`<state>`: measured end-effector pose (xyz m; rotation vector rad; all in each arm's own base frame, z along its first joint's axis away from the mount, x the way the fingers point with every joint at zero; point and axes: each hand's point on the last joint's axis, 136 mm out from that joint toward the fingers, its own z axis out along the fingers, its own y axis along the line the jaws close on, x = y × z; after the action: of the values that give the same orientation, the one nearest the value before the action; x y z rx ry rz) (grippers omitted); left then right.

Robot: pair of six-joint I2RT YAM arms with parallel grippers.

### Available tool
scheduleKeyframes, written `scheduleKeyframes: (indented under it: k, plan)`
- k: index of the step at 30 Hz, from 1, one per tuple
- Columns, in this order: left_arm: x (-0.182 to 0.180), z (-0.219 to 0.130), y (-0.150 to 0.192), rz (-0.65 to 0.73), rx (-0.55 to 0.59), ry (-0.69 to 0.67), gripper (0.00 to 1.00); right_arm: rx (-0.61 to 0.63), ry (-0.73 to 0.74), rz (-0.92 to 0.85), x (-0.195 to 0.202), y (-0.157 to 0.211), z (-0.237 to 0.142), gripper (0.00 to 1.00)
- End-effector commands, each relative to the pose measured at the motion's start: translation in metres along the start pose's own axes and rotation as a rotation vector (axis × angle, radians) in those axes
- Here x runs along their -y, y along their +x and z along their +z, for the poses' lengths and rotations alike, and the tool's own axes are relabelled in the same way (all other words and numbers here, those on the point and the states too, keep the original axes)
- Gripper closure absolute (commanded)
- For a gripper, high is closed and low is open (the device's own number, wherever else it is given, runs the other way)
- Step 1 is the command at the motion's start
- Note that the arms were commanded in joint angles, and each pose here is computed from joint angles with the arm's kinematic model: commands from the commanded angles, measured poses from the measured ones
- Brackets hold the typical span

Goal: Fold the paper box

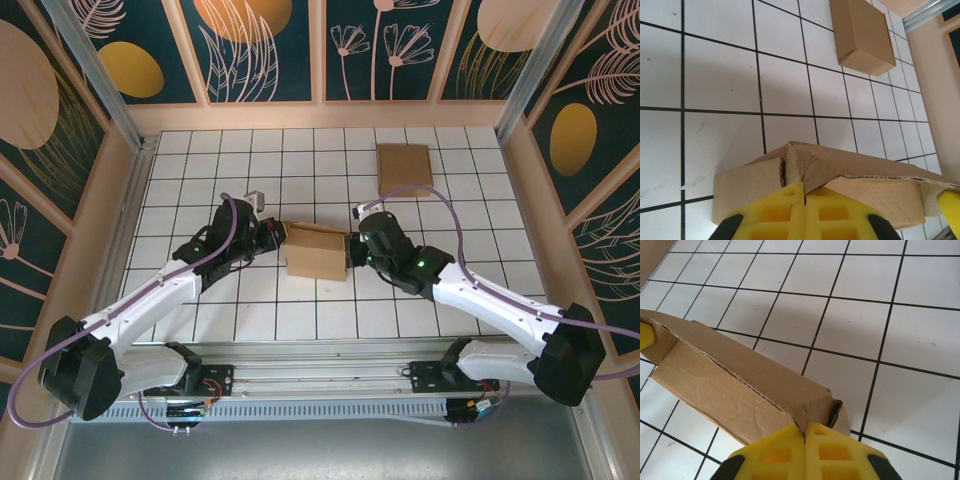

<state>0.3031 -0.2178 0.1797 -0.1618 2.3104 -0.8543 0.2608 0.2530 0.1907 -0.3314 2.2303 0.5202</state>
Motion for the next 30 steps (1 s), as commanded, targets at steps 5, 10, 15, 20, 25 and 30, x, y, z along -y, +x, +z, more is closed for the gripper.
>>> scheduleKeyframes:
  k: [5,10,15,20,25,30]
  plan:
    - [-0.038,0.007,0.031,0.010,-0.071,-0.106,1.00,-0.040,0.026,-0.024,0.004,0.015,0.003,0.99]
    - [-0.025,0.008,0.040,0.031,-0.136,-0.039,1.00,-0.038,0.037,0.013,0.006,0.020,0.005,0.99]
    - [-0.018,0.003,0.050,0.018,-0.170,0.018,1.00,-0.069,-0.012,0.064,-0.001,0.037,0.009,0.96]
    - [-0.019,-0.004,0.054,-0.003,-0.164,0.033,0.99,-0.088,-0.029,0.094,-0.005,0.046,0.010,0.94]
    - [-0.015,-0.010,0.052,-0.003,-0.146,0.057,0.83,-0.043,-0.058,0.113,-0.010,0.032,0.001,0.87]
    - [-0.011,-0.016,0.043,0.007,-0.103,0.061,0.74,0.000,-0.070,0.130,-0.013,0.017,-0.010,0.77]
